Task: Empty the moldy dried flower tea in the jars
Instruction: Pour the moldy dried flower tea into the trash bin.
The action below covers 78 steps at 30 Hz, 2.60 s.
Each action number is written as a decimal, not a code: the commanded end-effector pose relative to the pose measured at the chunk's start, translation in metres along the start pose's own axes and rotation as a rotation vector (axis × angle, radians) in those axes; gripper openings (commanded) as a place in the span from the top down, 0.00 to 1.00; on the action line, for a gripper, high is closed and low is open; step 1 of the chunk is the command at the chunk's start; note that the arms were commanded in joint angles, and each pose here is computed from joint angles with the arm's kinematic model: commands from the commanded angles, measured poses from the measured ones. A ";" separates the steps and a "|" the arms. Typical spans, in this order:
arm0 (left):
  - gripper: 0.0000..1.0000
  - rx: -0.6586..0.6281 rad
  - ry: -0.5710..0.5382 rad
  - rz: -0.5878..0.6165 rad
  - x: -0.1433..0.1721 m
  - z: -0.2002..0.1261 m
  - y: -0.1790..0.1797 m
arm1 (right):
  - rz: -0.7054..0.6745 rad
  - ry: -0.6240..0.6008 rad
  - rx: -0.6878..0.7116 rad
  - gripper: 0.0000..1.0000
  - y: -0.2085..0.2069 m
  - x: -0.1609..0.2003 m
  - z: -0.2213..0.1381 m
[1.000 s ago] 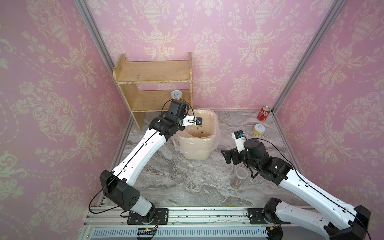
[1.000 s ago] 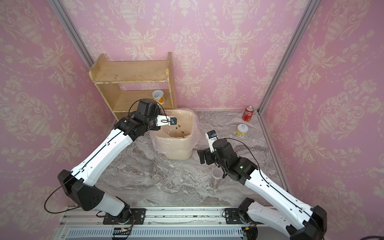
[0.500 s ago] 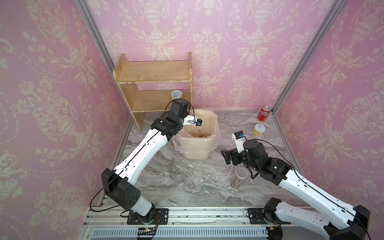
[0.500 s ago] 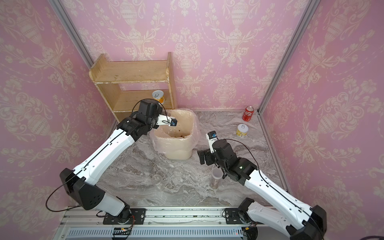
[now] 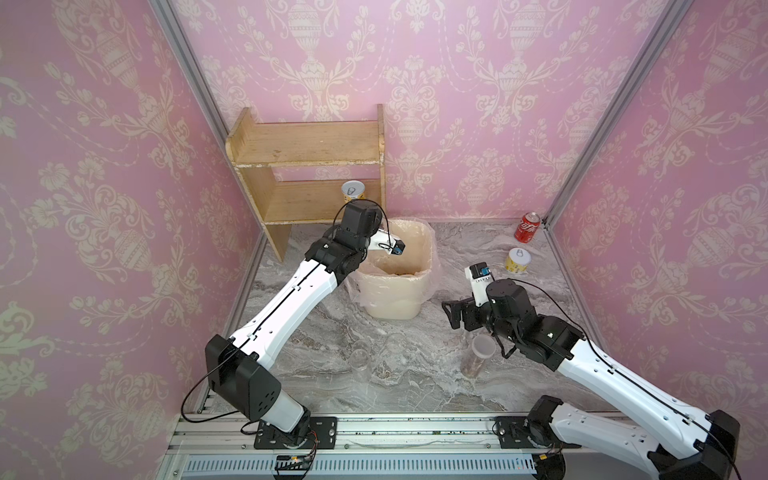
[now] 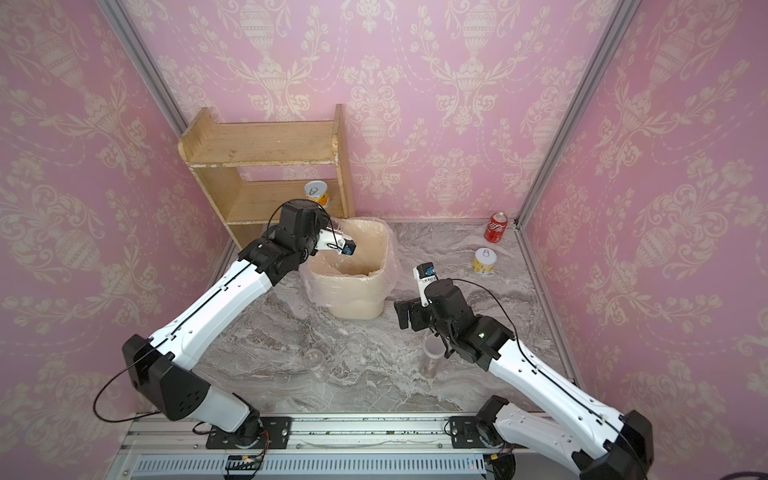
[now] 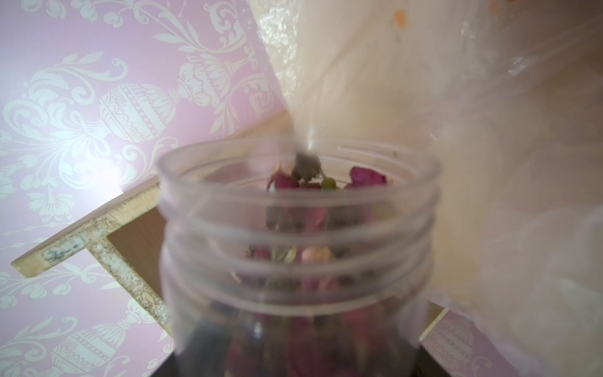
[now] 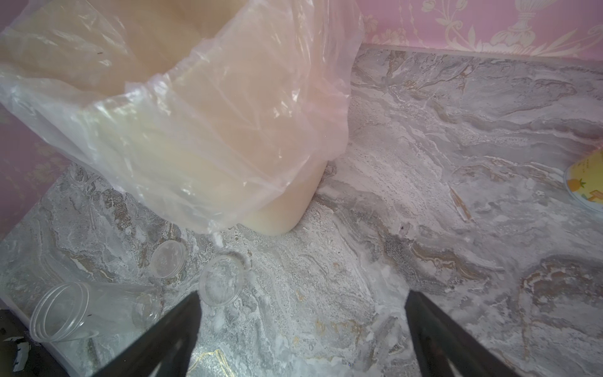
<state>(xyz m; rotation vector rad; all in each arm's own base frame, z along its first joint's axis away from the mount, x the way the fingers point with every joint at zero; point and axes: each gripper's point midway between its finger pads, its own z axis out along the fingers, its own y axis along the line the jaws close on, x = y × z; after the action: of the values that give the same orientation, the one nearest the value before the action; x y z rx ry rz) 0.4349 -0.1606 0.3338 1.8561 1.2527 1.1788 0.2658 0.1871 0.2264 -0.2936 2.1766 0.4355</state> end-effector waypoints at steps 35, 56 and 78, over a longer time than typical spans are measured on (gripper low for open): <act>0.41 -0.365 -0.073 0.249 -0.017 -0.019 0.040 | 0.276 -0.042 -0.196 0.00 0.025 -0.028 -0.025; 0.39 -0.268 -0.333 -0.422 -0.001 -0.050 0.045 | 0.632 -0.163 -0.581 0.07 0.086 -0.173 -0.075; 0.38 -0.256 -0.473 -0.535 -0.015 -0.052 0.034 | 0.845 0.072 -0.743 0.40 0.136 -0.243 0.018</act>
<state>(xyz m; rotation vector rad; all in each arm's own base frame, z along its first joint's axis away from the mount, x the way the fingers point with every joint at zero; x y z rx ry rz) 0.4073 -0.1883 0.3655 1.4148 1.1815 0.5669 0.3727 0.3273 0.4218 0.2636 2.0783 1.6508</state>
